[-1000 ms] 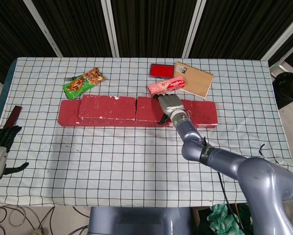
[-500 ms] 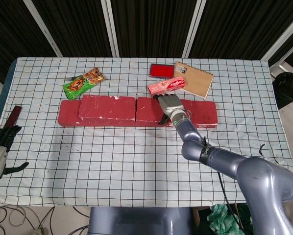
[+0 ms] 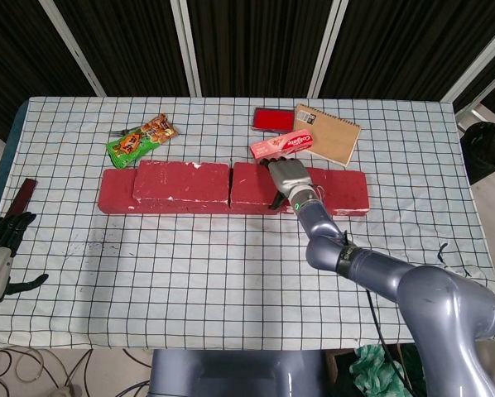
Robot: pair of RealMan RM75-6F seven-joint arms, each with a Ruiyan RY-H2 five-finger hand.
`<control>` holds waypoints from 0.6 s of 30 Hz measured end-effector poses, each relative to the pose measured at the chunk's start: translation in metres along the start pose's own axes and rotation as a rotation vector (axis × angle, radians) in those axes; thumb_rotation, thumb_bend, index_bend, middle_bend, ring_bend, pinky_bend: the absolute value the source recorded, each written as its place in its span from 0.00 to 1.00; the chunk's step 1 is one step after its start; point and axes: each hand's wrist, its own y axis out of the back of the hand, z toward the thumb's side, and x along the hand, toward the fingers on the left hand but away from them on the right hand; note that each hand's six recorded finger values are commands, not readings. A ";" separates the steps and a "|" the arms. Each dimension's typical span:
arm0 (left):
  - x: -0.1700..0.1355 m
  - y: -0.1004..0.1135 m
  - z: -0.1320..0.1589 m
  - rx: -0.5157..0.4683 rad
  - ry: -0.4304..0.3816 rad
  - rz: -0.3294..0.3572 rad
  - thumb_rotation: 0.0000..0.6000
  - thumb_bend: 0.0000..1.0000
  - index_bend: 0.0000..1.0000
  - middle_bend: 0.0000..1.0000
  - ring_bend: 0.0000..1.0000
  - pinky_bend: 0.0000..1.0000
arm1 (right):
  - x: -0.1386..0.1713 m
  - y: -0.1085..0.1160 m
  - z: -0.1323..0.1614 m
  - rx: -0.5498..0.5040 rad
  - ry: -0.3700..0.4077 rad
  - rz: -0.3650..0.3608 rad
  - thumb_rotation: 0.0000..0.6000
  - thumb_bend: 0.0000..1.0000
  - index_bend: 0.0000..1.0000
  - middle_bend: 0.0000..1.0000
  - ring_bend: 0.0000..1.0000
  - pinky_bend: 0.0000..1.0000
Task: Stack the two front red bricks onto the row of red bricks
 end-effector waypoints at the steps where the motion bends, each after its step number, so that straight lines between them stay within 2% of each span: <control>1: 0.000 0.000 0.000 0.001 0.000 0.000 1.00 0.00 0.05 0.05 0.00 0.00 | 0.000 0.000 0.000 -0.002 -0.001 -0.001 1.00 0.26 0.15 0.11 0.08 0.17; 18: 0.000 0.000 0.000 -0.001 0.000 0.000 1.00 0.00 0.05 0.05 0.00 0.00 | 0.002 0.000 0.002 -0.005 0.020 0.018 1.00 0.23 0.14 0.10 0.07 0.15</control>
